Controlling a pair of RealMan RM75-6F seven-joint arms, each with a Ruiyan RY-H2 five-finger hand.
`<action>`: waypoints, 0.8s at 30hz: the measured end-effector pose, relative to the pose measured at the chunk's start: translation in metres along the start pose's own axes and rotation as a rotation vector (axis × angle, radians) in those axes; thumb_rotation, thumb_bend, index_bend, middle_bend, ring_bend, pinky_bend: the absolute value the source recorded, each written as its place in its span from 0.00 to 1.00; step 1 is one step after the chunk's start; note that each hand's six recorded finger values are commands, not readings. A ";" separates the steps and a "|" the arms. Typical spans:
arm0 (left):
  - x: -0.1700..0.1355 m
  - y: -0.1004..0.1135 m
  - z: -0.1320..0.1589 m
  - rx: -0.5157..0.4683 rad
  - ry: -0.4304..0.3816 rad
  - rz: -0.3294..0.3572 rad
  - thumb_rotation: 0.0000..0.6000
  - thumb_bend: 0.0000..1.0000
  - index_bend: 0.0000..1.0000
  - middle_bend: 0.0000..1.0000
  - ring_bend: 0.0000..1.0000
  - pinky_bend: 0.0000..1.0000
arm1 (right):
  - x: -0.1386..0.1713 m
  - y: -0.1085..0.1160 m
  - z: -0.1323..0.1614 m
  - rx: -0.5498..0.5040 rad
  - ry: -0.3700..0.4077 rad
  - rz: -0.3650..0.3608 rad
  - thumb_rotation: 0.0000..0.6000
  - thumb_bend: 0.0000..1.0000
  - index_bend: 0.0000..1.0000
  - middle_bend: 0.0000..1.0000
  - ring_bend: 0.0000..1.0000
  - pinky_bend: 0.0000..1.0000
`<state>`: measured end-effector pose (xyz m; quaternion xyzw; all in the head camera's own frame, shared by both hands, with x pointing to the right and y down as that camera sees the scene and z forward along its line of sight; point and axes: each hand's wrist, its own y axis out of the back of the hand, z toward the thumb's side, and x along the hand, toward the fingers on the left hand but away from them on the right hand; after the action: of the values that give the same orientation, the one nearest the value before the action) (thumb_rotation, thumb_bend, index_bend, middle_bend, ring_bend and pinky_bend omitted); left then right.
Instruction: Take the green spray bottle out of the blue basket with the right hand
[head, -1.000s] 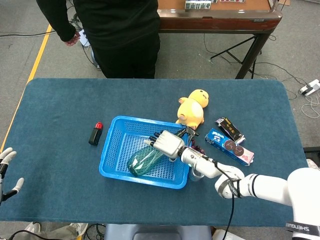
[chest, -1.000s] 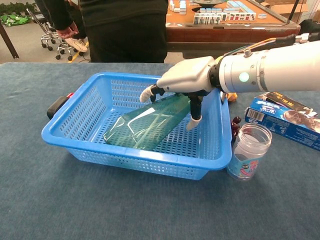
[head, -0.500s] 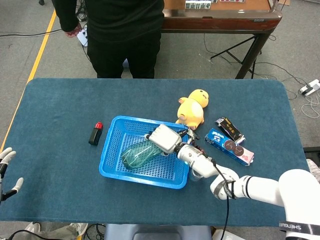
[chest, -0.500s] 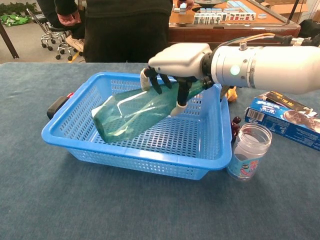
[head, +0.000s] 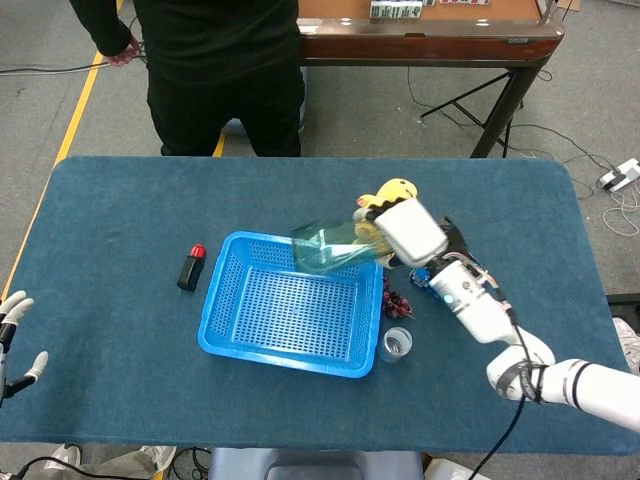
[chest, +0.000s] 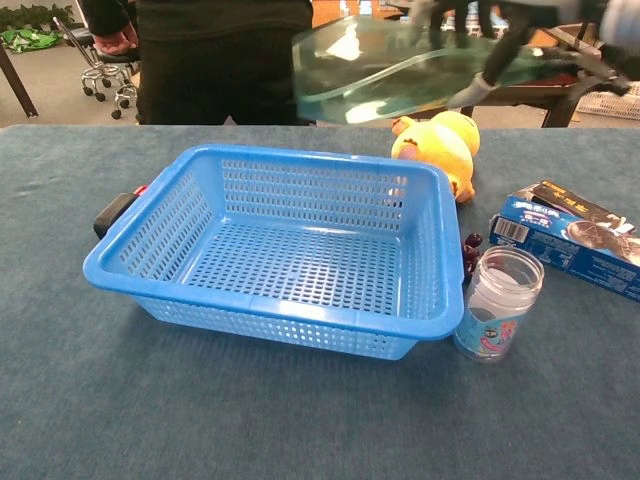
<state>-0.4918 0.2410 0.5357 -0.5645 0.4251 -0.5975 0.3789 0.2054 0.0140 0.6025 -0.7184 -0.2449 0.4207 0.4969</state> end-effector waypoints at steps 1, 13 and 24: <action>0.000 -0.001 0.001 -0.001 -0.002 -0.001 1.00 0.31 0.19 0.12 0.09 0.10 | 0.007 0.000 -0.014 0.000 -0.036 0.004 1.00 0.22 0.56 0.50 0.53 0.61; 0.003 -0.003 0.011 -0.002 -0.034 -0.004 1.00 0.31 0.19 0.12 0.09 0.10 | 0.043 -0.041 -0.103 -0.037 -0.296 0.098 1.00 0.20 0.55 0.43 0.50 0.61; -0.001 -0.004 0.004 0.002 -0.012 -0.013 1.00 0.31 0.19 0.12 0.09 0.10 | 0.021 -0.087 -0.121 -0.059 -0.378 0.179 1.00 0.16 0.40 0.32 0.35 0.53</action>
<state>-0.4878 0.2433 0.5387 -0.5704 0.4185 -0.5970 0.3783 0.3251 0.0024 0.6932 -0.6600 -0.2813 0.5828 0.3815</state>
